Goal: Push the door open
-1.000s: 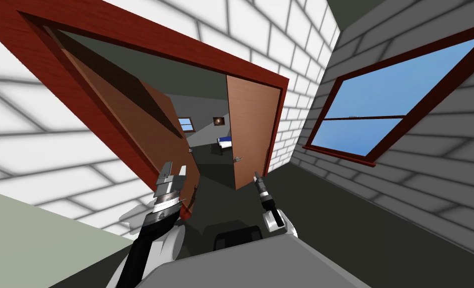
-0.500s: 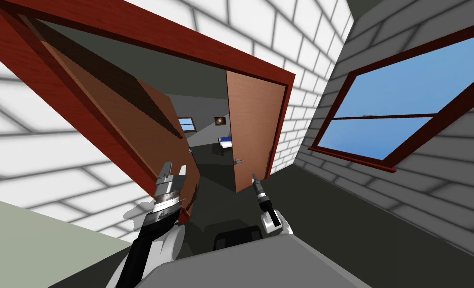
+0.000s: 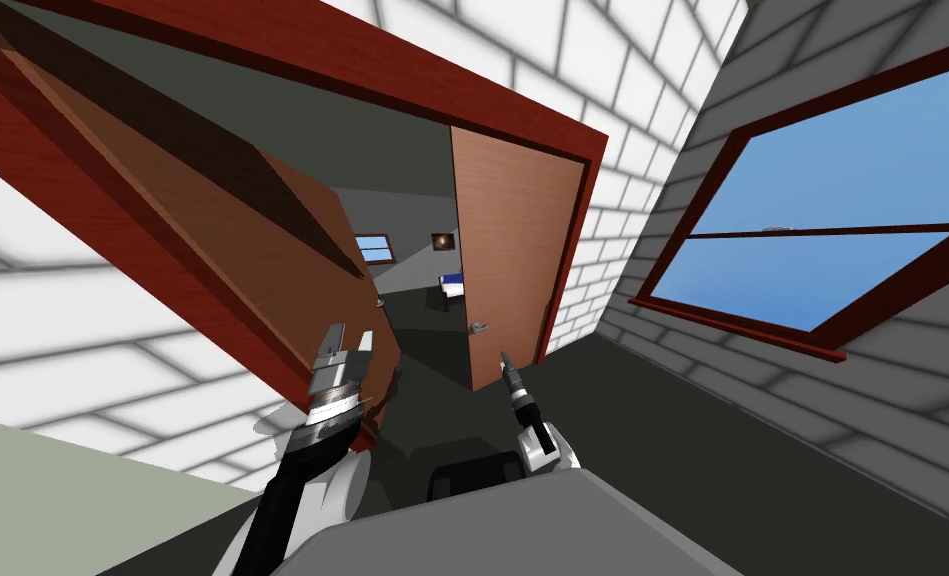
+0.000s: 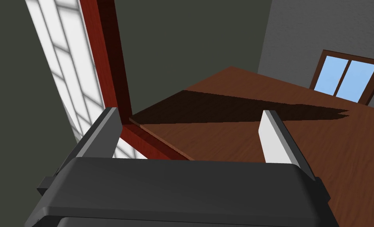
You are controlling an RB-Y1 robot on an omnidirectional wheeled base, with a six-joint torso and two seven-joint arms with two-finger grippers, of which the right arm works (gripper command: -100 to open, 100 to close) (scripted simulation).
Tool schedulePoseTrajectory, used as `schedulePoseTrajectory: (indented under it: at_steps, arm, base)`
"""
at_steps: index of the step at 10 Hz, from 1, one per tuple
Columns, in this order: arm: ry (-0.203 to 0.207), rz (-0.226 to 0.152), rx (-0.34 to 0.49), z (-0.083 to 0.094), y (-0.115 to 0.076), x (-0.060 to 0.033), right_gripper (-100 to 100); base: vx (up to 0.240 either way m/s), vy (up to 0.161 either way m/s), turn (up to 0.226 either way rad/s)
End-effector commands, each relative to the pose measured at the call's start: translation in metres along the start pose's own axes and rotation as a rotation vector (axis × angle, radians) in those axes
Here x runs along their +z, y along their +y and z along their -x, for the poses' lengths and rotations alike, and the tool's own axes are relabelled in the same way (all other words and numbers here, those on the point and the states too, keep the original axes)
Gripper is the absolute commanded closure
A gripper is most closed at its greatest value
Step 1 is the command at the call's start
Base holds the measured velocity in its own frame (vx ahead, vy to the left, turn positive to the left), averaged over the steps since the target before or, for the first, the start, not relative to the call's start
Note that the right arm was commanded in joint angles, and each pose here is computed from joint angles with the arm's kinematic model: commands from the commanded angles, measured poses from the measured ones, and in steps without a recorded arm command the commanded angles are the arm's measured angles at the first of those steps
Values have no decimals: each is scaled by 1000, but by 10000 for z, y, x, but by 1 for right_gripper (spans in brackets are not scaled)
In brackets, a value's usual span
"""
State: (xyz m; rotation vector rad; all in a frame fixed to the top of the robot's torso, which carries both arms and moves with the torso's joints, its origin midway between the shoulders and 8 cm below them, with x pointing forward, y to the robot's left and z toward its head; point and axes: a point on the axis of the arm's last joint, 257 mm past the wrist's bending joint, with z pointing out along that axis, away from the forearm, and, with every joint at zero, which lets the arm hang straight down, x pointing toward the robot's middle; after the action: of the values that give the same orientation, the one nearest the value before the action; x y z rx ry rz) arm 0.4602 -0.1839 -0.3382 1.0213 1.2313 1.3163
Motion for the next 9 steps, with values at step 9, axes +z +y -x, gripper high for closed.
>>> schedulePoseTrajectory:
  at_steps: [9]
  arm:
    - [55,-96,46,-486,-423,-31,-100]
  base:
    - [119,-50,46]
